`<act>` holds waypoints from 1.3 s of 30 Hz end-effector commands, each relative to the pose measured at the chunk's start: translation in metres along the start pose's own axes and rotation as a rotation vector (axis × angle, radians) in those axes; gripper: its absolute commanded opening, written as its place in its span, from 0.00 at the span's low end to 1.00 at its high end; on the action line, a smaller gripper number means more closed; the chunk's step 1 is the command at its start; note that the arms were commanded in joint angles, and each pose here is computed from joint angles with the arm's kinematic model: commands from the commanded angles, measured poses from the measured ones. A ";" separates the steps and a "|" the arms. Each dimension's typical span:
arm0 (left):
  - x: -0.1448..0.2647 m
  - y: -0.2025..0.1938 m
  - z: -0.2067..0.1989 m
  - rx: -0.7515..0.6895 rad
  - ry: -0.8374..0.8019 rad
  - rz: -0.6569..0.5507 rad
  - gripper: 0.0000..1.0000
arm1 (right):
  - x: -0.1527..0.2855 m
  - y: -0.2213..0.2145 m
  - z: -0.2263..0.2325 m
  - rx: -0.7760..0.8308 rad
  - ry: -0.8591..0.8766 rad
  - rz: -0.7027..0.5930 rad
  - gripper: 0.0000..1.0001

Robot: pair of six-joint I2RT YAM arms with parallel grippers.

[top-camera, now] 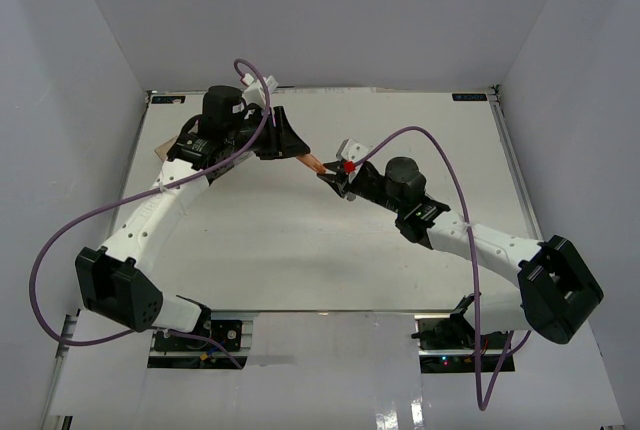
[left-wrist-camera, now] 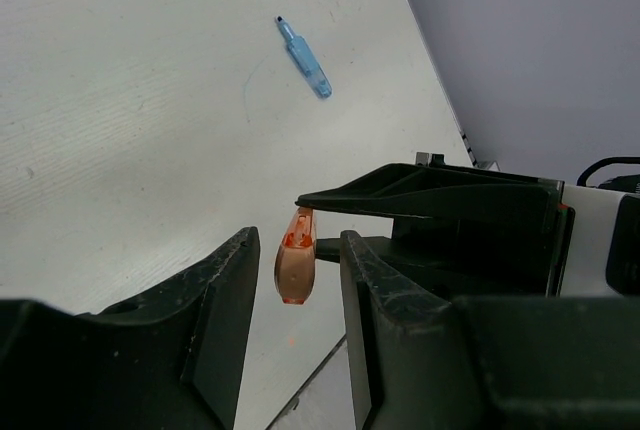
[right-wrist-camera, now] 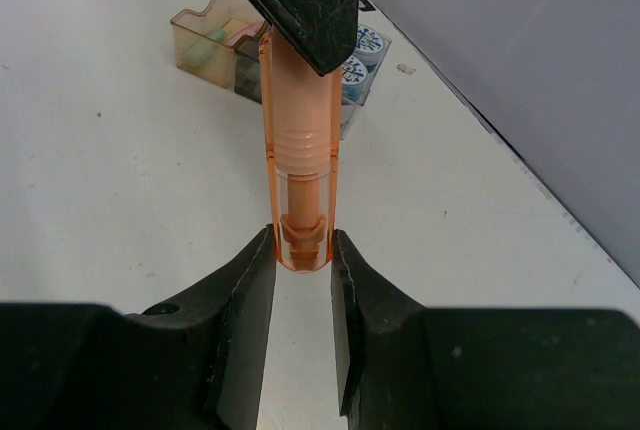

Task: Sort the stationery into containers
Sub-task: Close the pen cap on the pen.

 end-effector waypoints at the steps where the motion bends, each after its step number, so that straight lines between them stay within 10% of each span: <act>1: 0.012 -0.001 -0.009 -0.044 -0.011 -0.025 0.49 | -0.008 0.021 -0.011 0.034 -0.025 -0.063 0.16; 39: 0.006 -0.021 0.005 -0.033 0.009 0.039 0.06 | -0.010 0.049 -0.021 0.062 -0.041 -0.139 0.13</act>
Point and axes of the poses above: each gripper's point midway between its finger pads, its own x axis back along the fingers, its own z axis along the line the jaws close on, y = z × x, the point moved 8 cm from there along x, back along the fingers, and after that the axes turned 8 degrees about x, right-handed, at the moved point
